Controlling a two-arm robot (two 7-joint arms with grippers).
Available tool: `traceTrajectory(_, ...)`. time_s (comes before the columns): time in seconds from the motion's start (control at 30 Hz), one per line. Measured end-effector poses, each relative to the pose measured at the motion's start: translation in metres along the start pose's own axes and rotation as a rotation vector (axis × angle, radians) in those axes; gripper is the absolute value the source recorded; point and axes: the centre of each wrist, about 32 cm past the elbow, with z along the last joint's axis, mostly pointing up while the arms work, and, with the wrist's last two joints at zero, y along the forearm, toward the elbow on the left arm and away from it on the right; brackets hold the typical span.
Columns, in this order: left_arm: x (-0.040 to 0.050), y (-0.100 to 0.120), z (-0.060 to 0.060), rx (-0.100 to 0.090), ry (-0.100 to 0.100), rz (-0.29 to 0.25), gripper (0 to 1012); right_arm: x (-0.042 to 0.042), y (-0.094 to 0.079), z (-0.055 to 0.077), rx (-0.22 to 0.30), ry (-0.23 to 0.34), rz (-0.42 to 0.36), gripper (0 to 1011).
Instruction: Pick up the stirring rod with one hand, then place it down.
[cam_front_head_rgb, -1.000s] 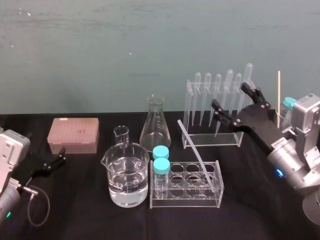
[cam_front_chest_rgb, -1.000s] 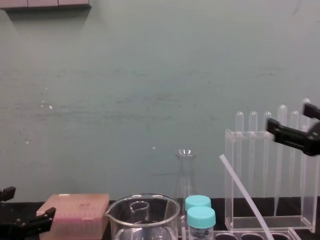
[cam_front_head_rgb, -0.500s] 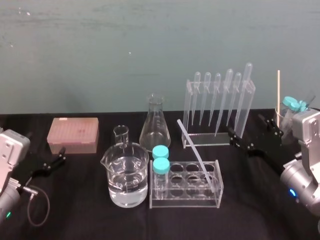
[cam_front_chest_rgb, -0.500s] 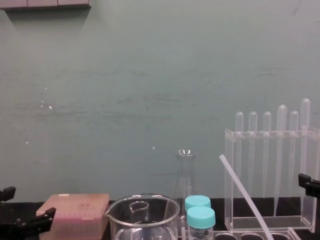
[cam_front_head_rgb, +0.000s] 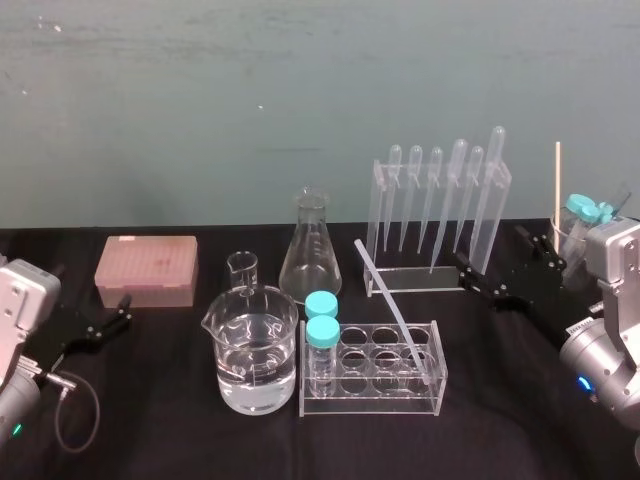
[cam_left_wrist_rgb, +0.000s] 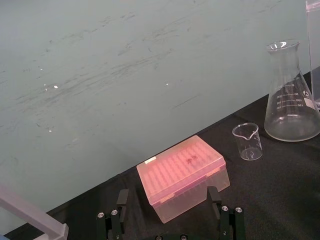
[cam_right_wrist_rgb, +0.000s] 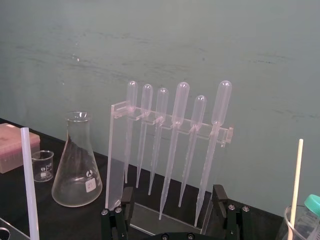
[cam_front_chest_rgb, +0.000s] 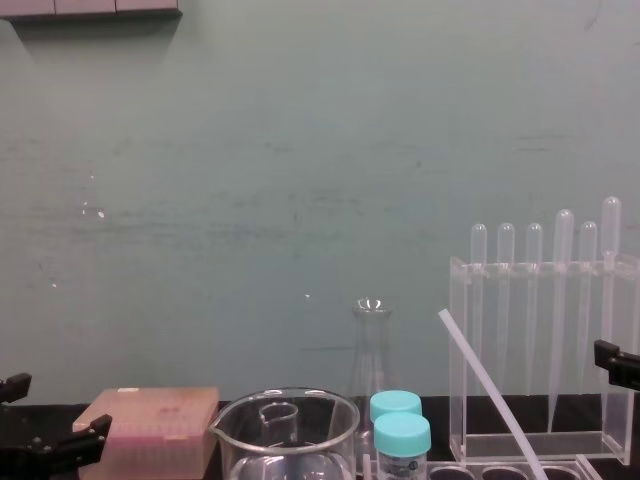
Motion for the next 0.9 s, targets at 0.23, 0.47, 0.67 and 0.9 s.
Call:
traceTrajectory(0.23,0.0000,0.0000,0.0000,0.000,0.000,0.000,1000,-0.0001,0.0002,0.0001,0.004,0.000,0.001,1003)
traceTrajectory(0.47,0.0000,0.0000,0.0000,0.000,0.000,0.000,1000,-0.0001,0.0004,0.0001,0.006,0.000,0.001,1003)
traceTrajectory(0.67,0.0000,0.0000,0.0000,0.000,0.000,0.000,1000,0.0000,0.0005,0.0003,0.007,0.000,0.001,1003)
traceTrajectory(0.9,0.0000,0.0000,0.0000,0.000,0.000,0.000,1000,0.0000,0.0005,0.0003,0.007,0.000,0.002,1003)
